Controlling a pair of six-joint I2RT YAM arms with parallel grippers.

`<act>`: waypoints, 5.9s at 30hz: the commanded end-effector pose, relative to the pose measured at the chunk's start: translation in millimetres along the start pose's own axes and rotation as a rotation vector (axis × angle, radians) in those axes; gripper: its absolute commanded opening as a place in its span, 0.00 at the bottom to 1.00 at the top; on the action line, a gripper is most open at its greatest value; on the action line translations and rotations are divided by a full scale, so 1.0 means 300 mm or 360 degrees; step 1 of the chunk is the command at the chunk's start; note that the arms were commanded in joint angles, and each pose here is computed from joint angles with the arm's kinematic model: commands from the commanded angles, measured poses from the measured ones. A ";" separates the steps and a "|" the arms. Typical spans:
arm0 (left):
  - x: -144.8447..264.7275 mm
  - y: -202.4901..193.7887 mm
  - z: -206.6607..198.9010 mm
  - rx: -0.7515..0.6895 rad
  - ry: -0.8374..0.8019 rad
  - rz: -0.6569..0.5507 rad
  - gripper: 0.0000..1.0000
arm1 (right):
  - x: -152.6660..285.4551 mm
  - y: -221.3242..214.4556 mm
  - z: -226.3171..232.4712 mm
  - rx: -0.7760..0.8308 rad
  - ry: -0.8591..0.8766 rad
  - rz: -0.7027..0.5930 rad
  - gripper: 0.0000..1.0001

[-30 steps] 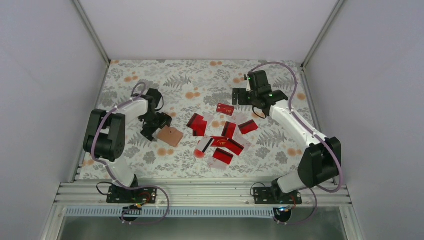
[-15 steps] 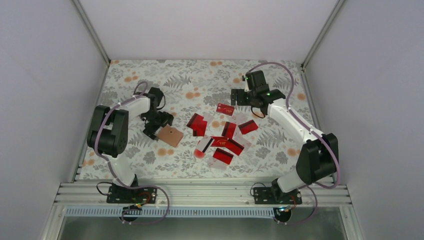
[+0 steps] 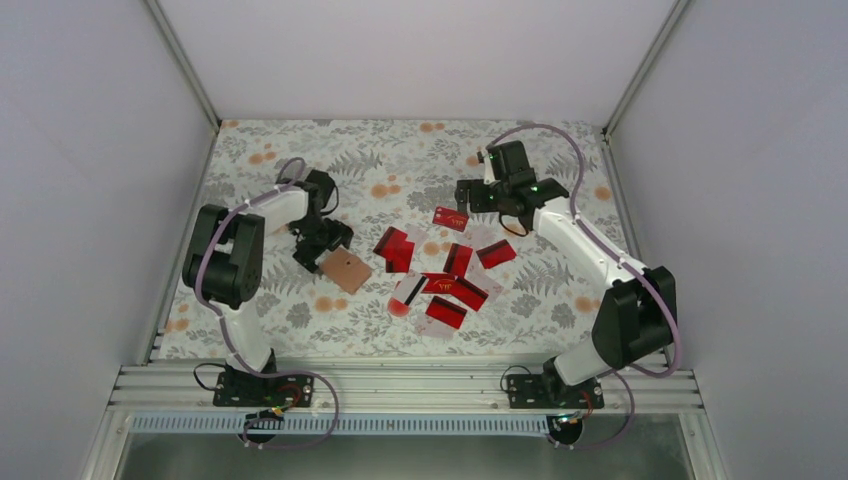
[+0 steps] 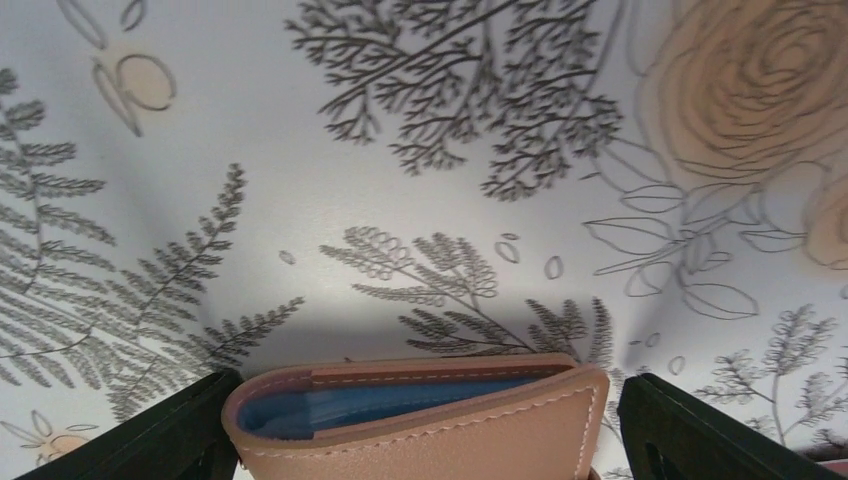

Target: Put the credit cards into the card holder

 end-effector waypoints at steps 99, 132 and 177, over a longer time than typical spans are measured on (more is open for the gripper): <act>0.790 -0.410 -0.171 -0.2035 -0.1417 -0.0454 0.75 | 0.133 -0.138 0.408 0.1207 0.1162 -0.0415 0.57; 1.103 -0.519 0.026 -0.2102 -0.1759 -0.1385 1.00 | 0.445 -0.005 0.475 0.0590 0.1485 -0.0450 0.04; 1.280 -0.563 -0.044 -0.2425 -0.2815 -0.1008 0.07 | 0.623 0.248 0.570 0.0765 0.2488 0.0217 0.04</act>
Point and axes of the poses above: each gripper's point midway between its finger pads, its own x axis back along the fingers, its own z axis along the line the jaws close on, y = z × x, the point moved 9 cm from there along x, back along the fingers, and after that the axes turned 6 degrees about -x, right-handed, at the moved point
